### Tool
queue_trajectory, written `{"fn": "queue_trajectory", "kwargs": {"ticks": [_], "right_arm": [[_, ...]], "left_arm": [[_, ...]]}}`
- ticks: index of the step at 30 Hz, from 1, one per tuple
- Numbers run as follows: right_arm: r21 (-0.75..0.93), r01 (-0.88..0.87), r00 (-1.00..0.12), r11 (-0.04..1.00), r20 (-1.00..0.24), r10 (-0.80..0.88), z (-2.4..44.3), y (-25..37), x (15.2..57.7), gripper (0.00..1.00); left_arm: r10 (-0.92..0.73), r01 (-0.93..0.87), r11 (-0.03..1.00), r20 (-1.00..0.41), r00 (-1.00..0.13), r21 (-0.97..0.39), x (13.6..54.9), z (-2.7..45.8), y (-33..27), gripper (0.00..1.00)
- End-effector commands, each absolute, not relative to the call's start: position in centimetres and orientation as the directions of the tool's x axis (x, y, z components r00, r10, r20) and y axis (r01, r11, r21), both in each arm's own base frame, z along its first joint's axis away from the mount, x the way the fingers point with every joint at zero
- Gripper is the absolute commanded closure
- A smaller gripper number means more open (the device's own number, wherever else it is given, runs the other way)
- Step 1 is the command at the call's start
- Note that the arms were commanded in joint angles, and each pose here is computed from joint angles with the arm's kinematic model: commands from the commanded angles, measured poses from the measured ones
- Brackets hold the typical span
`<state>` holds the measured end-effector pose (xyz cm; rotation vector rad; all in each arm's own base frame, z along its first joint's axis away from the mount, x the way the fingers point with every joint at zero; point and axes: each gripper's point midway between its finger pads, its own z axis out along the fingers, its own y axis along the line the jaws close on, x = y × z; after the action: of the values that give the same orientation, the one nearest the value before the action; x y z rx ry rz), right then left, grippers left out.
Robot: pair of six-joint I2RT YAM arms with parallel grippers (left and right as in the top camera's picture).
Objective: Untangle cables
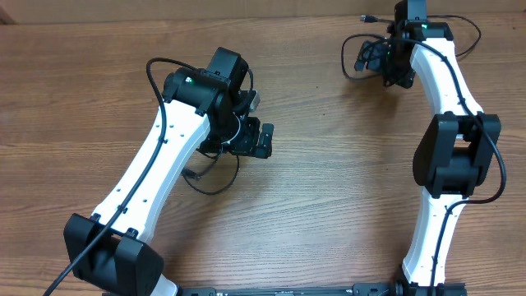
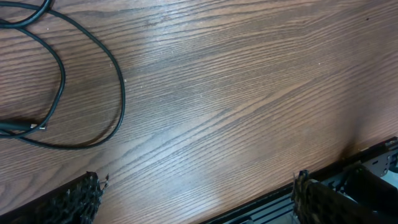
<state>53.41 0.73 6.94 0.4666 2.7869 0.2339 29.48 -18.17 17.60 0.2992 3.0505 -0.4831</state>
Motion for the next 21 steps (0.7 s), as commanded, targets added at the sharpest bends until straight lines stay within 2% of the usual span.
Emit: {"fn": "queue_trajectory", "kwargs": {"ticks": [1,5,10,15,21], "right_arm": [[0.219,0.282,-0.881,0.934,-0.325,0.342,11.6,0.6,52.9,0.00],[0.233,0.278,-0.879,0.932,-0.330,0.345,15.7,0.9,50.7,0.00],[0.291,0.249,-0.910,0.924,-0.257,0.326,19.7,3.2,46.0,0.00],[0.278,0.227,-0.939,0.934,-0.194,0.285,21.7,5.1,42.0,0.00],[0.271,0.178,-0.958,0.946,-0.173,0.230,23.8,7.2,38.7,0.00]], "left_arm": [[0.170,0.184,0.935,-0.073,-0.983,-0.302,29.7,17.8,-18.2,0.01],[0.170,0.184,0.935,-0.073,-0.983,-0.301,29.7,17.8,-18.2,0.00],[0.170,0.184,0.935,-0.073,-0.983,-0.302,29.7,17.8,-18.2,0.00],[0.170,0.184,0.935,-0.073,-0.983,-0.302,29.7,17.8,-18.2,0.00],[0.170,0.184,0.935,-0.073,-0.983,-0.302,29.7,17.8,-18.2,0.00]]}}
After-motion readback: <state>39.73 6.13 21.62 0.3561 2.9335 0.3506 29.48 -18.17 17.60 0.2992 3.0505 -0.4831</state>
